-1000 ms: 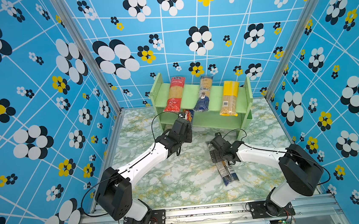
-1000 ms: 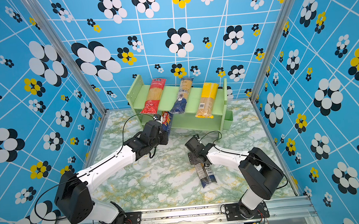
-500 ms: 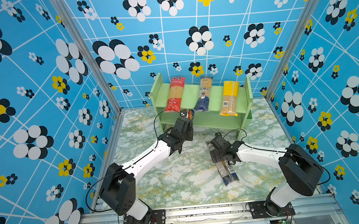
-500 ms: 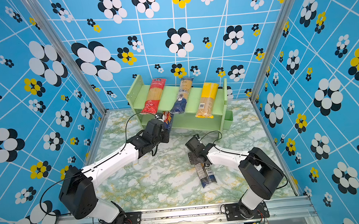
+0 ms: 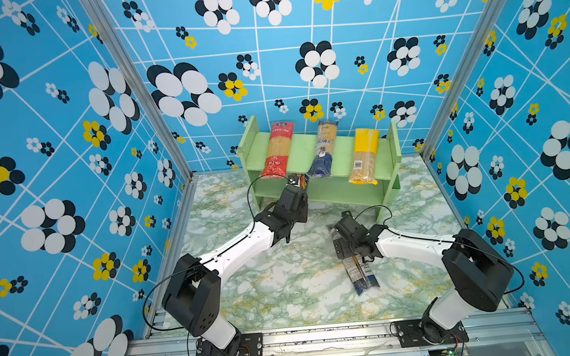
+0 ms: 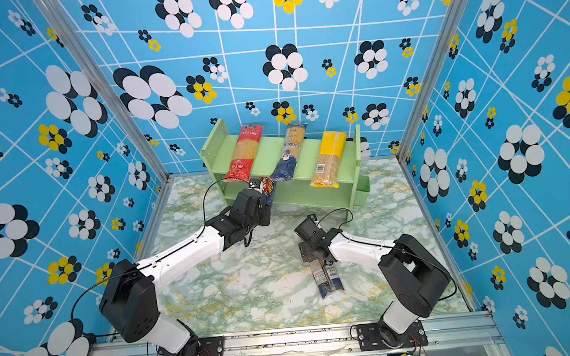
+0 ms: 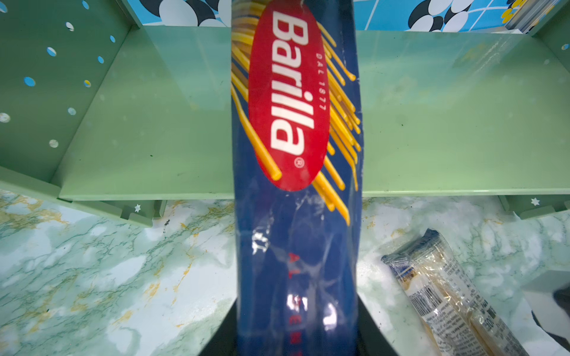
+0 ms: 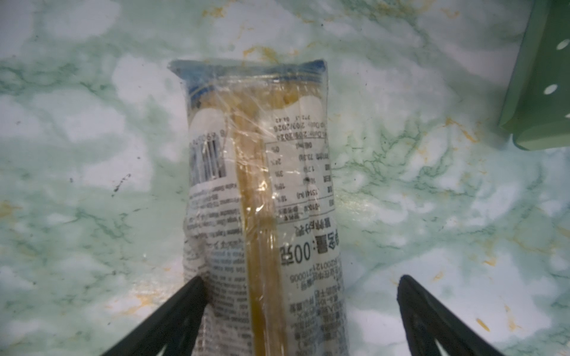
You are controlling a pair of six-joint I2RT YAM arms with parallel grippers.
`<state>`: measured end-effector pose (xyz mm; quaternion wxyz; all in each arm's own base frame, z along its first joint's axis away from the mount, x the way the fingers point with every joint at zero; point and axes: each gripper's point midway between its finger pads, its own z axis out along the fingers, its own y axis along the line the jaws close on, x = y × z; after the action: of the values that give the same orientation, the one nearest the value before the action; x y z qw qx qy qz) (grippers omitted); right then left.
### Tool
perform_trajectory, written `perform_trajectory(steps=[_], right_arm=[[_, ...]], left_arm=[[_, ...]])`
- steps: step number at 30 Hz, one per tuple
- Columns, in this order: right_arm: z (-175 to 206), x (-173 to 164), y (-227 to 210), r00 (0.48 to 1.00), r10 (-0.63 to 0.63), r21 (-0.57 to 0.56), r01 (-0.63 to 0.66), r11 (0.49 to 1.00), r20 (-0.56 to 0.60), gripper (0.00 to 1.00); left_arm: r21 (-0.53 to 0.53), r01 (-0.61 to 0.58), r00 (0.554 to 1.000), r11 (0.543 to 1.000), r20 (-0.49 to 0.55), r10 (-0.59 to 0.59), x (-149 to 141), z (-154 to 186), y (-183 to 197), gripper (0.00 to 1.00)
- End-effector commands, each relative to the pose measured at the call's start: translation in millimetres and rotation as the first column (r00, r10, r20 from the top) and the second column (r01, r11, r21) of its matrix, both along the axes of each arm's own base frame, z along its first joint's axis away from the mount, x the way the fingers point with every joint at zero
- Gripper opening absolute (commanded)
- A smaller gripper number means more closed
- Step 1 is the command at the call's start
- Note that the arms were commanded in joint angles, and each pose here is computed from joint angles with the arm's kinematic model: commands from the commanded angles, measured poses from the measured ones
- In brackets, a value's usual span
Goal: Arrange pasta packages on shelves
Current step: Place the pasta box on the shelf.
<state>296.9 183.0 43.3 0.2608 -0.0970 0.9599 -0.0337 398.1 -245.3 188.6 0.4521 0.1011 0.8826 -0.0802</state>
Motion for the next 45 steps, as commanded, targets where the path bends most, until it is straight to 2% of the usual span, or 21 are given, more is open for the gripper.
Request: perform_trajectory(steps=[1, 45], right_arm=[[-11, -8, -14, 0.999, -0.011, -0.042, 0.009, 0.999, -0.035, 0.99], [-16, -11, -18, 0.999, -0.021, -0.052, 0.019, 0.998, -0.050, 0.99]], left_arm=[[-0.129, -0.022, 0.970, 0.991, 0.239, 0.053, 29, 82, -11, 0.00], [-0.089, -0.079, 0.971, 0.993, 0.219, 0.097, 48, 60, -6, 0.02]])
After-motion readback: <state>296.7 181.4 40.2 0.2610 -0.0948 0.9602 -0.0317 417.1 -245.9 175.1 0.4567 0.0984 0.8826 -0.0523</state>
